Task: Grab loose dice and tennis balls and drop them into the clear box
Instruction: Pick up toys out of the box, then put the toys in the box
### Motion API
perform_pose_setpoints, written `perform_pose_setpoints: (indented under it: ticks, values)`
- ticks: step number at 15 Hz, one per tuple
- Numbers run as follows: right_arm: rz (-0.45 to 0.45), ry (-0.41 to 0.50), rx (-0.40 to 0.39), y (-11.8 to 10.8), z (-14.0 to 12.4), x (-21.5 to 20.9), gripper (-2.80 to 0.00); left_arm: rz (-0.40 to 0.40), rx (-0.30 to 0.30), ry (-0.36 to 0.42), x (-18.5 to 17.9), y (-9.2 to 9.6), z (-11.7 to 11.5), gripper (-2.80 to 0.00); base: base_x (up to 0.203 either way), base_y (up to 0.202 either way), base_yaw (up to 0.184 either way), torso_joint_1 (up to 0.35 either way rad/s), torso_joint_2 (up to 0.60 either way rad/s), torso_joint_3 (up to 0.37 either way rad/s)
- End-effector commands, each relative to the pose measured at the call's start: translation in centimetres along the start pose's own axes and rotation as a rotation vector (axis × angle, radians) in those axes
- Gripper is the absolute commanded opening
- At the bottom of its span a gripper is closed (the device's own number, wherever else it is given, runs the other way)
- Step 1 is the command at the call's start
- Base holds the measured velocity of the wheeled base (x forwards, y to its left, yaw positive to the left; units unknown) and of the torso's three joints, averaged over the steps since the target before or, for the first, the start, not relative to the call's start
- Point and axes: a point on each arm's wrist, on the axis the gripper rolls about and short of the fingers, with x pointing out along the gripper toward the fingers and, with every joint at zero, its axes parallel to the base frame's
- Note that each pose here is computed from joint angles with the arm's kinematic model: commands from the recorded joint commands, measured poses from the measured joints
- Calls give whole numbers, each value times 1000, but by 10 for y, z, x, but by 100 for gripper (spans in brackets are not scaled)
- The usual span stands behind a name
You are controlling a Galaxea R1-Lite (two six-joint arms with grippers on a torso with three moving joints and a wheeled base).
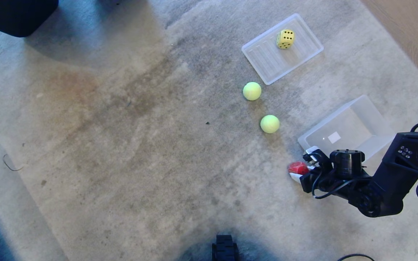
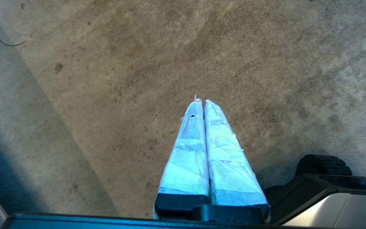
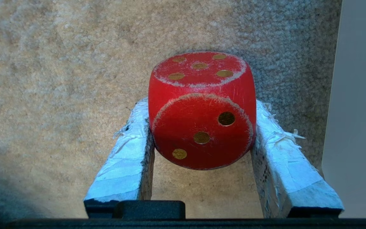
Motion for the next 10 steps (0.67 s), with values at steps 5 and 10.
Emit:
perform_pose_setpoints:
  ticks: [5, 10]
  values:
    - [-45, -93, 117, -7, 40, -45, -280, 1, -1, -2, 0, 0, 0, -280, 0, 0, 0, 0, 0, 0]
    - [-57, -176, 338, -7, 62, -94, -280, 1, -1, -2, 0, 0, 0, -280, 0, 0, 0, 0, 0, 0]
